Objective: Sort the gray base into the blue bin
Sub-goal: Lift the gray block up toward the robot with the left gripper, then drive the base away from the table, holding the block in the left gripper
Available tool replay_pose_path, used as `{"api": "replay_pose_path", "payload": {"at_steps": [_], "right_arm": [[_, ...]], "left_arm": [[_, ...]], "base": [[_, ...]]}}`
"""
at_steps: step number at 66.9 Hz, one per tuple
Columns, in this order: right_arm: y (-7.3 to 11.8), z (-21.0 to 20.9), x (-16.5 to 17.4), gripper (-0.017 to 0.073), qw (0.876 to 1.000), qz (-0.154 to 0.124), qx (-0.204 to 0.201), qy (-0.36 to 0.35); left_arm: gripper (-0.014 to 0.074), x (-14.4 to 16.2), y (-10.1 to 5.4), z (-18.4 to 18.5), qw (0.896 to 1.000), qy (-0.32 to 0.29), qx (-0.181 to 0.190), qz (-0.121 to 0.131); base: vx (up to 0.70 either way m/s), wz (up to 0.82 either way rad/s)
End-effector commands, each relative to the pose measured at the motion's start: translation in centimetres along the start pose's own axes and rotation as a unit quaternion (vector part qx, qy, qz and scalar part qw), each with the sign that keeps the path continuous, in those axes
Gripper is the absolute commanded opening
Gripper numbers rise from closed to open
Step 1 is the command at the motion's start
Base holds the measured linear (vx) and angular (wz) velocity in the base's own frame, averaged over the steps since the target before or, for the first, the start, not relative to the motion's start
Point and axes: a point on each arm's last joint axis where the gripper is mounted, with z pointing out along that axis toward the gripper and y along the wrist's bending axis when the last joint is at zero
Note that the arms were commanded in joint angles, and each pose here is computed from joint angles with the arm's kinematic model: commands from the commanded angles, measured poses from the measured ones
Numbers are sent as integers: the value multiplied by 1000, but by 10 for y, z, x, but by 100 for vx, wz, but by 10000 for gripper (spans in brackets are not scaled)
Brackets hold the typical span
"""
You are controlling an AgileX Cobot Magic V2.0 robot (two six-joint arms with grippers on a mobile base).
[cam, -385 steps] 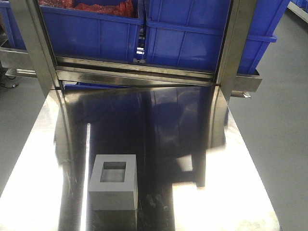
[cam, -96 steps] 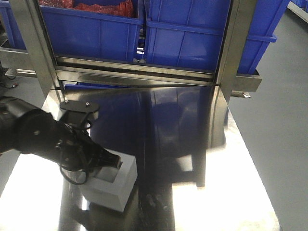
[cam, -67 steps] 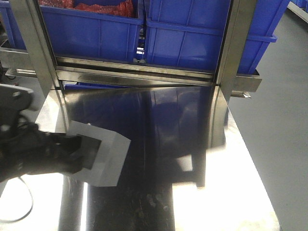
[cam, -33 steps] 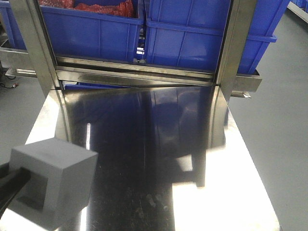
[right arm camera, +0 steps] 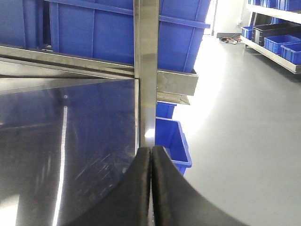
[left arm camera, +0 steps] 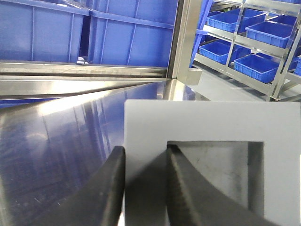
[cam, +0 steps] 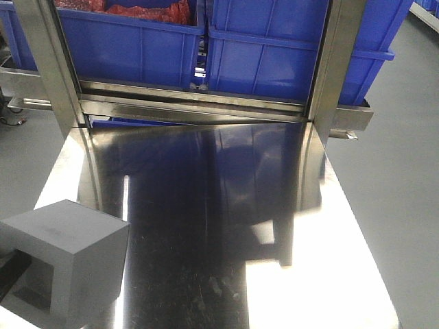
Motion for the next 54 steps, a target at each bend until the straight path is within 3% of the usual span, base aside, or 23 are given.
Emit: {"api": "replay_pose_path", "payload": {"at_steps": [1,54], "right_arm": [[0,0,-6,-5,999,-10,2,-40],[0,0,-6,-5,999,-10,2,-40]], "left_arm": [[-8,-20,-4,-2,998,-65,18,-8],[-7,-20,-4,-2,998,-65,18,-8]], "base": [[0,0],[0,-1]]}}
